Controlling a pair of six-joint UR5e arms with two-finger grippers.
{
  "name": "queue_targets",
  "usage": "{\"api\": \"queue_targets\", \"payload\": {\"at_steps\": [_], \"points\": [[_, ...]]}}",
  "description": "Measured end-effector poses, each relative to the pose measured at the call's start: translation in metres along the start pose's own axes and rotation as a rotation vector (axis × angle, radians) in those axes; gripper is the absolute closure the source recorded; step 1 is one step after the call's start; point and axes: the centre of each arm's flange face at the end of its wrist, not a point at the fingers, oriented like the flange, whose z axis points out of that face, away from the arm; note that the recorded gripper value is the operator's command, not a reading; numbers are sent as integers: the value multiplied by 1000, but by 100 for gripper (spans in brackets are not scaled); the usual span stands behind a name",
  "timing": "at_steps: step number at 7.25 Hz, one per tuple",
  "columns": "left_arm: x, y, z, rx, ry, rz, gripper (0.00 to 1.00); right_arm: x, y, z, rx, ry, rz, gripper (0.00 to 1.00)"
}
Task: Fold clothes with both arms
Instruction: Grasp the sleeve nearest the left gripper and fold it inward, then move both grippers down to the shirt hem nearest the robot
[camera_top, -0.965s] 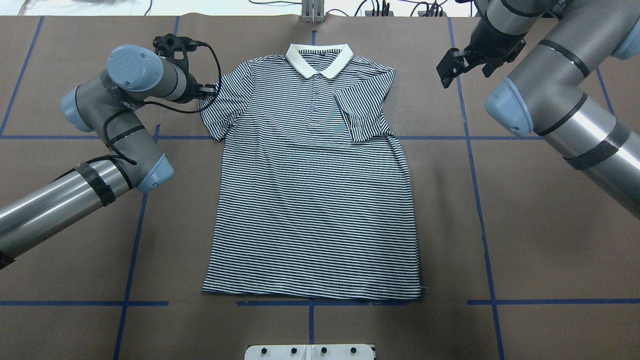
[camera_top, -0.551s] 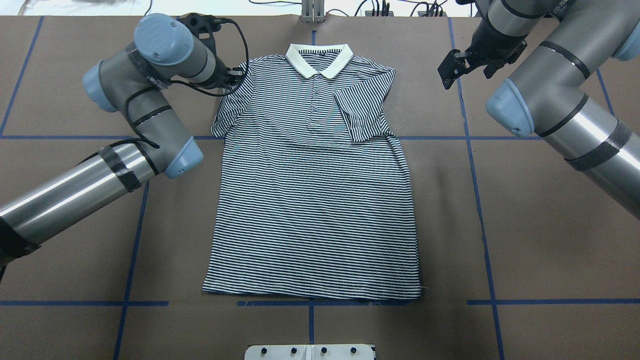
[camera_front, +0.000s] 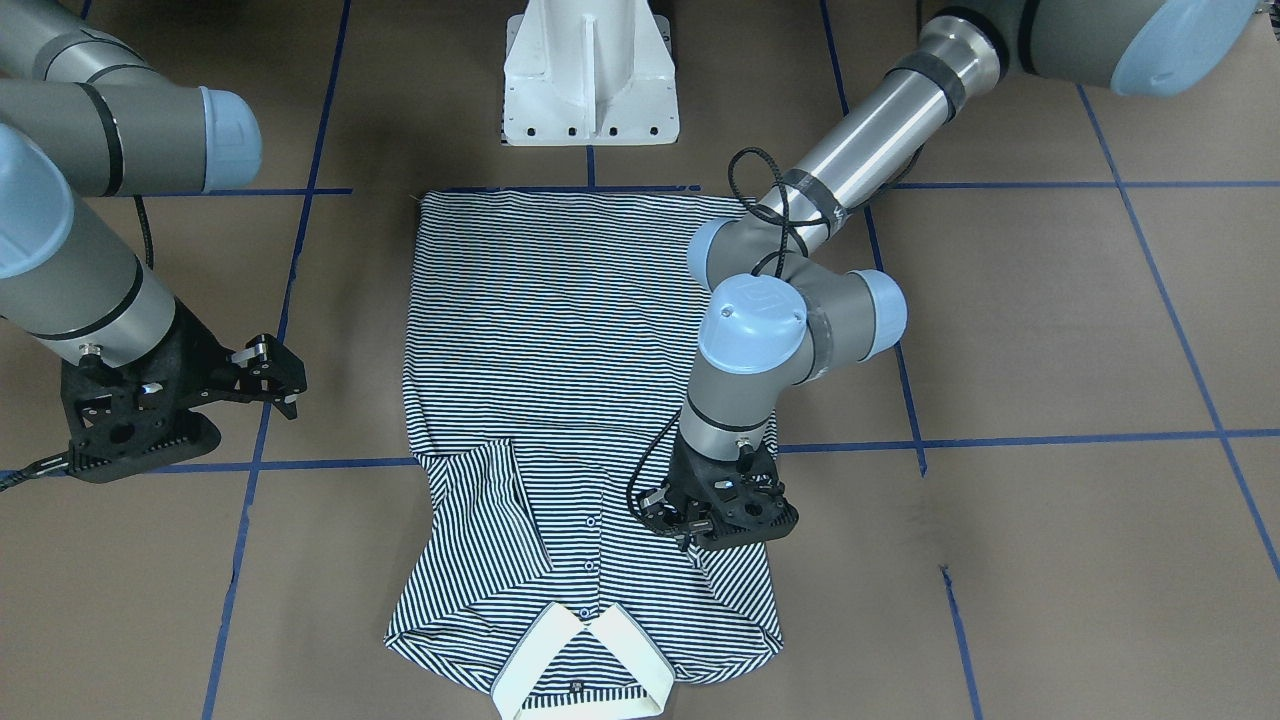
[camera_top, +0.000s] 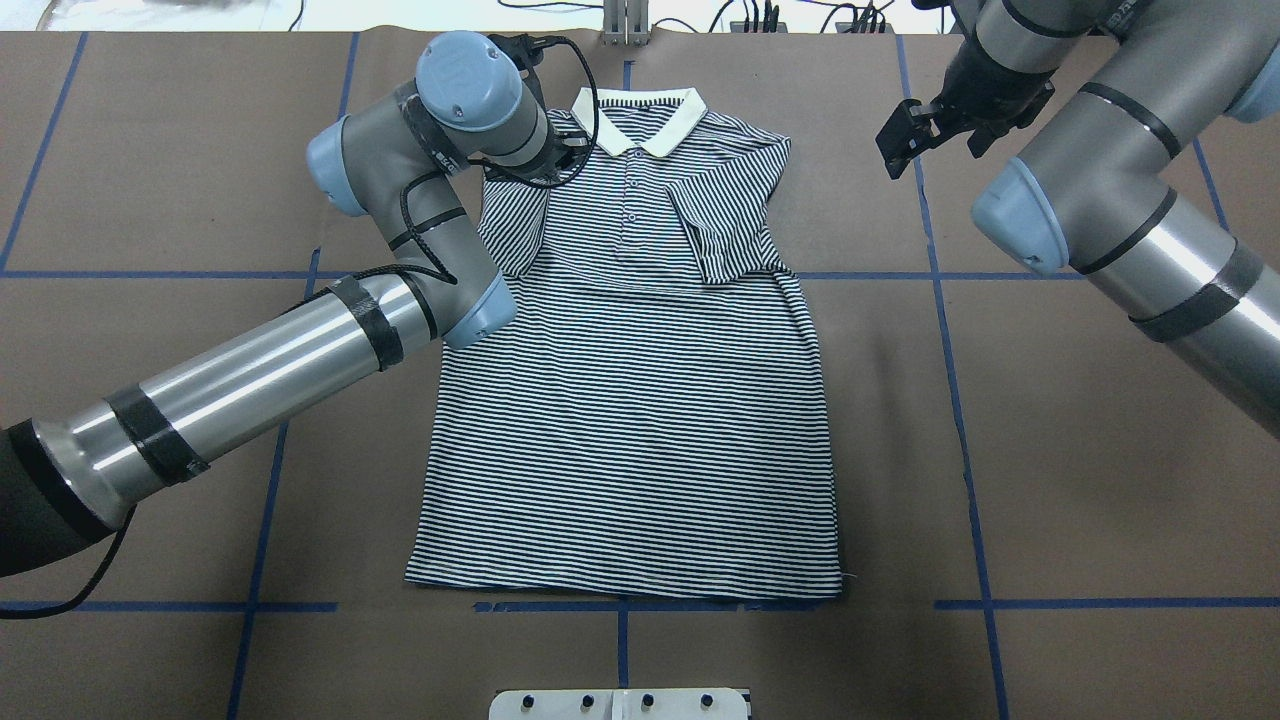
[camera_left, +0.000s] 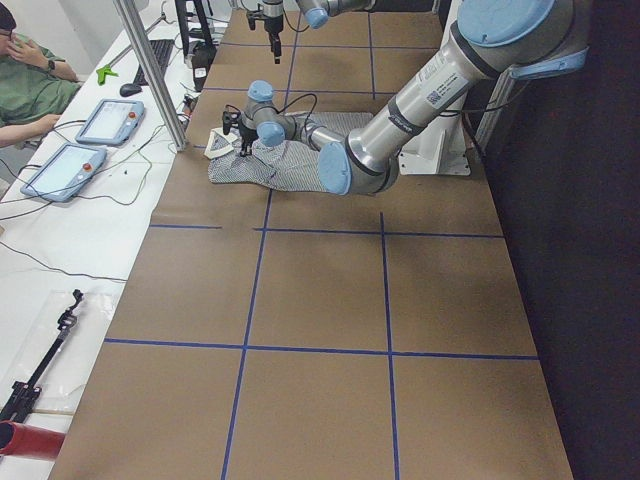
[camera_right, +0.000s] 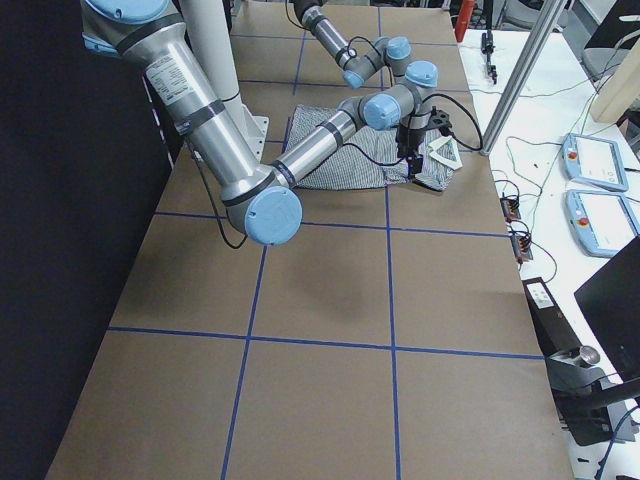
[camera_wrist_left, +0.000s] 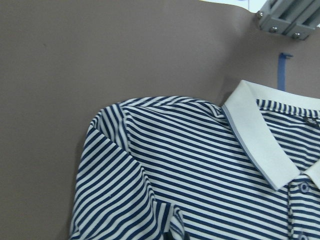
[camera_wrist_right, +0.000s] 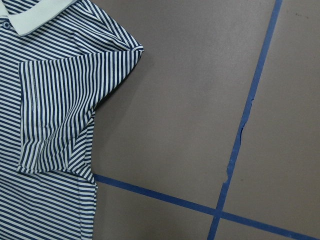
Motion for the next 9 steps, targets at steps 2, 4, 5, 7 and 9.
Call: {"api": "queue_targets", "payload": {"at_steps": [2,4,5,7,9], "points": [[9,2,-5,11,28,10,0,0,1,-2,5,2,-2,0],[4,9,-30,1,87,27,0,5,6,1,5,14,18,0],[-22,24,-49,-37,127,39,0,8,11,4,3,19,79,0],[-84,55,-102,-80,164,69,0,-4,33,7,19,28,175,0],[-114,76,-149,-98,113,108,0,-39,103,29,22,41,237,0]]}}
